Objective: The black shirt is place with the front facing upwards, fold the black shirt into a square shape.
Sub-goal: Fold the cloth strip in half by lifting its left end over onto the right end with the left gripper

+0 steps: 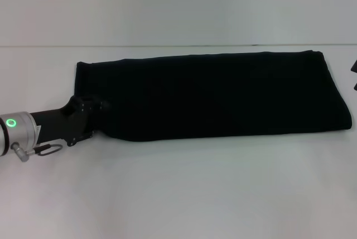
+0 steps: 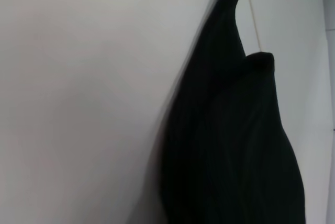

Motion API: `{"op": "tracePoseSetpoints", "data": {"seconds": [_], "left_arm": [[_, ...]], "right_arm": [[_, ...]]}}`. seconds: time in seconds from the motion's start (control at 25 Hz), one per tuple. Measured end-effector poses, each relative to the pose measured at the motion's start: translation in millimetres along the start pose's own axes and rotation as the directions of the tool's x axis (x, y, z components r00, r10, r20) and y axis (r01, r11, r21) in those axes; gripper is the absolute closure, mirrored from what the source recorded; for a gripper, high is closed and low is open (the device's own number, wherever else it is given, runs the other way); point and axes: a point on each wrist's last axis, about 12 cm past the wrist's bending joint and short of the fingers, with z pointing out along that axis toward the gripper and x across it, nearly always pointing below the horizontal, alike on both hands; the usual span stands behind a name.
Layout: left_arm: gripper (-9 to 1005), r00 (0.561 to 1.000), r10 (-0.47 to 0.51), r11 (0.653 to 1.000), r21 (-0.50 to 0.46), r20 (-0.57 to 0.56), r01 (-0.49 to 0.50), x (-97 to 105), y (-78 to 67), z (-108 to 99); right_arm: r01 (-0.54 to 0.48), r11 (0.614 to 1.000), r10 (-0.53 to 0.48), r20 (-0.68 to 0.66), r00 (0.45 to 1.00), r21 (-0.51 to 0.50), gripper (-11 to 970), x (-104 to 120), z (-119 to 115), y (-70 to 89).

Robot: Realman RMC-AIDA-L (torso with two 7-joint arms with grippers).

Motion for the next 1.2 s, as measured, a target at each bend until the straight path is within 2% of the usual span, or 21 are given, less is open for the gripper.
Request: {"op": "tracePoseSetpoints", "data": {"seconds": [0.24, 0.32, 0.36, 0.56, 0.72, 0.76, 0.92, 1.2], "left_arm": [[387, 1.000, 0.028, 1.000, -0.014, -0.005, -0.028, 1, 0.3, 1], [547, 0.999, 0.040, 0.999, -0.013, -0.004, -0.040, 1, 0.2, 1], [627, 0.998, 0.056, 0.998, -0.010, -0.002, -0.056, 1, -0.3, 1], [834, 0.980, 0.196, 0.981, -0.003, 0.026, -0.196, -5, -4.7, -2], [939, 0.967, 0.250, 0.968, -0.029, 0.055, -0.249, -11, -1.4, -8], [965, 0.959, 0.270, 0.963, -0.051, 0.087, -0.266, -16, 5.2, -16], [965, 0.954, 0.278, 0.960, -0.067, 0.117, -0.271, -19, 12.6, -26], [965, 0.943, 0.255, 0.965, -0.120, 0.213, -0.234, -23, 42.8, -52]], "right_arm": [[-0.003, 1.000, 0.003, 0.005, 1.000, 0.003, 136, 0, -2, -1.0], [-0.004, 1.000, 0.004, 0.005, 1.000, 0.006, 136, 1, -2, -1.5], [-0.004, 1.000, 0.004, 0.006, 1.000, 0.008, 136, 1, -2, -1.8], [-0.008, 1.000, 0.008, 0.024, 1.000, 0.015, 136, -1, -5, -3.4], [-0.017, 1.000, 0.017, 0.038, 0.999, 0.016, 136, -2, -7, -4.3], [-0.020, 1.000, 0.019, 0.039, 0.999, 0.015, 136, -2, -7, -4.4], [-0.031, 0.999, 0.030, 0.043, 0.999, 0.013, 136, -1, -6, -4.7], [-0.042, 0.999, 0.041, 0.045, 0.998, 0.010, 137, 1, -4, -4.6]]}}
